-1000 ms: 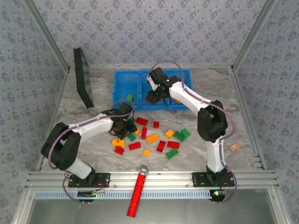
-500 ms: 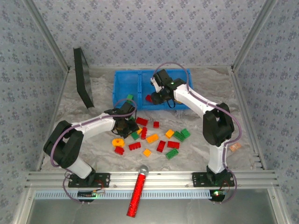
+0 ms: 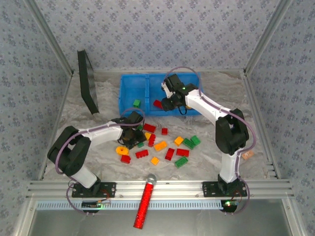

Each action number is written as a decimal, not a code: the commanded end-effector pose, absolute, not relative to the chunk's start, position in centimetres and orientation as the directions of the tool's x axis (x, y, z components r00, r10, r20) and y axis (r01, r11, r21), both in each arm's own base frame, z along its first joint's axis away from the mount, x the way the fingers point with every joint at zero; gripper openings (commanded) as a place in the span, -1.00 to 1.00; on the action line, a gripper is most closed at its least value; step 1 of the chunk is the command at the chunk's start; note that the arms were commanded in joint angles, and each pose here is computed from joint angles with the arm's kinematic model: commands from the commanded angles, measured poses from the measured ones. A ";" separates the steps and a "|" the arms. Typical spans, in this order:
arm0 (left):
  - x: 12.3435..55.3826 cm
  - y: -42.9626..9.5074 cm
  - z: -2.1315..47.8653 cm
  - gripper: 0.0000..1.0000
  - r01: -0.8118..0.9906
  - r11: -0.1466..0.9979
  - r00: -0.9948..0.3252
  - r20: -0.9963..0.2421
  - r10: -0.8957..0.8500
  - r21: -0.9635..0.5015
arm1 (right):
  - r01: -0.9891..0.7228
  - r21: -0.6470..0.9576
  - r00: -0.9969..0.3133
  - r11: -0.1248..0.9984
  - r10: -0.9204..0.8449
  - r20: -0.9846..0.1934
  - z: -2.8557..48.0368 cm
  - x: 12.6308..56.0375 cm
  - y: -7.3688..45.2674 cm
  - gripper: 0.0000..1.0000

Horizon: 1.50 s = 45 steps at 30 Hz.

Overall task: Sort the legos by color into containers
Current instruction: Pick up the lego from the center of the table, then place the lego in the container.

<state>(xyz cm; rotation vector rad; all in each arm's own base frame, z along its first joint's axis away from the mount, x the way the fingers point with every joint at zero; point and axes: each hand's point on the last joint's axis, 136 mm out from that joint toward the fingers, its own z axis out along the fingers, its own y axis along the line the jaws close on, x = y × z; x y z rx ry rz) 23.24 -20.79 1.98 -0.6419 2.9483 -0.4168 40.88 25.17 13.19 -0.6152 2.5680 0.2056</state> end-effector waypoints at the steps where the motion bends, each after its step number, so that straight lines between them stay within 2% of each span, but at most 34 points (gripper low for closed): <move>1: 20.2 -18.1 -0.4 -0.04 -0.400 0.908 -0.916 0.028 -0.400 -0.120 | -0.450 0.044 -0.775 0.892 -0.365 -0.516 14.6 40.6 24.9 -0.06; 4: 20.5 -18.2 -0.4 -0.24 -0.383 0.917 -0.923 0.024 -0.383 -0.114 | -0.449 0.037 -0.773 0.893 -0.367 -0.518 14.9 40.3 24.6 -0.06; 11: 22.3 -18.8 1.3 -0.49 -0.318 0.942 -0.946 -0.026 -0.322 -0.111 | -0.416 0.056 -0.792 0.907 -0.331 -0.513 15.6 37.4 22.7 -0.06; 17: 26.3 -18.0 7.2 -0.51 -0.230 0.972 -0.950 -0.202 -0.236 -0.057 | -0.359 0.129 -0.841 0.924 -0.260 -0.474 14.5 32.2 20.5 -0.05; 23: 30.9 -17.8 13.3 -0.51 -0.173 0.984 -0.910 -0.374 -0.179 -0.050 | -0.246 0.203 -0.916 0.948 -0.158 -0.370 11.7 26.4 18.0 -0.02; 34: 39.4 -17.2 16.4 -0.50 -0.170 0.982 -0.857 -0.479 -0.191 -0.088 | -0.174 0.302 -0.967 0.937 -0.104 -0.234 9.7 20.6 18.1 0.15; 40: 43.8 -17.6 15.8 -0.50 -0.156 0.985 -0.857 -0.487 -0.169 -0.067 | -0.045 0.274 -0.991 0.961 -0.007 -0.137 7.8 17.8 18.1 0.50; 42: 45.1 -17.6 15.4 -0.50 -0.164 0.984 -0.857 -0.486 -0.174 -0.064 | -0.008 0.257 -0.992 0.966 0.024 -0.120 7.1 17.0 18.0 0.74; 45: 46.4 -17.8 14.1 -0.50 -0.165 0.984 -0.864 -0.471 -0.178 -0.069 | 0.021 0.246 -0.993 0.969 0.049 -0.109 6.3 16.4 17.9 0.97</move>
